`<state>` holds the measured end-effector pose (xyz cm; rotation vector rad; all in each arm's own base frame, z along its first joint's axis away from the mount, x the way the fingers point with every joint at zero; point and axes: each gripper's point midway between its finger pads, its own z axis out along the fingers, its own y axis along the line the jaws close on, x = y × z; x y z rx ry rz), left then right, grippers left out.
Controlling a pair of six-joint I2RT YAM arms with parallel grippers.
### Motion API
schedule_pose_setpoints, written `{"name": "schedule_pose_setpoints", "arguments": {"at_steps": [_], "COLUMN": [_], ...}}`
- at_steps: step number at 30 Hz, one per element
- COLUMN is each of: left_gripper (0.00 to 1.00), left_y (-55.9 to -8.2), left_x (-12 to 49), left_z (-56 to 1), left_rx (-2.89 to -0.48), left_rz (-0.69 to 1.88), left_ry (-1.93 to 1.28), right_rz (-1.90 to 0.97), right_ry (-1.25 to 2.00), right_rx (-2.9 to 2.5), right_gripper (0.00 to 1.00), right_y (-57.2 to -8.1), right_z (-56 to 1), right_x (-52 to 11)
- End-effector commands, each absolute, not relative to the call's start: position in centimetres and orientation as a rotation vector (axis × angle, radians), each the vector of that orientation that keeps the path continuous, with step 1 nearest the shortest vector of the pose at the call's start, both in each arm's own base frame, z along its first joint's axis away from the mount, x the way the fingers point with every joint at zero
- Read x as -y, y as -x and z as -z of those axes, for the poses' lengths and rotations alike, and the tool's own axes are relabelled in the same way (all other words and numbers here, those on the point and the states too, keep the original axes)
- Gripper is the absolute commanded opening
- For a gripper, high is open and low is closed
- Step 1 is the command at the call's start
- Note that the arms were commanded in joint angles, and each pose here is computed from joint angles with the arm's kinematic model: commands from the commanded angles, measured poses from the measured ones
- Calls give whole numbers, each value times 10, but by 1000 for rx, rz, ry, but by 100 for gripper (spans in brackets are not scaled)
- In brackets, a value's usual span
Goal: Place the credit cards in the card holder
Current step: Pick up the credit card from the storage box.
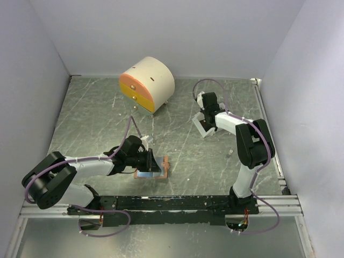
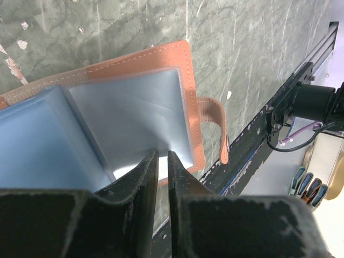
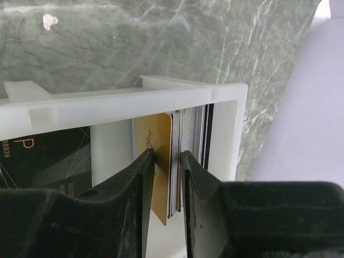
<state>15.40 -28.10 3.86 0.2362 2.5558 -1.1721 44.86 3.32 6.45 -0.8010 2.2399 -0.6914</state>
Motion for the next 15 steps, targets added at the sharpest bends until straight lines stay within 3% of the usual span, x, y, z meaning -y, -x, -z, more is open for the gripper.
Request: {"name": "schedule_pose_setpoints", "arguments": {"at_steps": [1,10,15], "left_gripper": [23,23,23], "left_y": [-160,-159,-159], "left_x": [291,292,293], "left_z": [-48,-47,-46], "left_rx": [-2511,-2515,-2517], "left_rz": [1198,1196,1198], "left_ry": [-254,-257,-262], "right_rz": [725,684,651], "right_ry": [737,713,714], "right_rx": [-2193,-2187,-2206], "right_gripper": [26,26,17], "right_y": [-458,-464,-462], "right_z": [-92,-99,-91], "right_x": [-22,-18,-17]}}
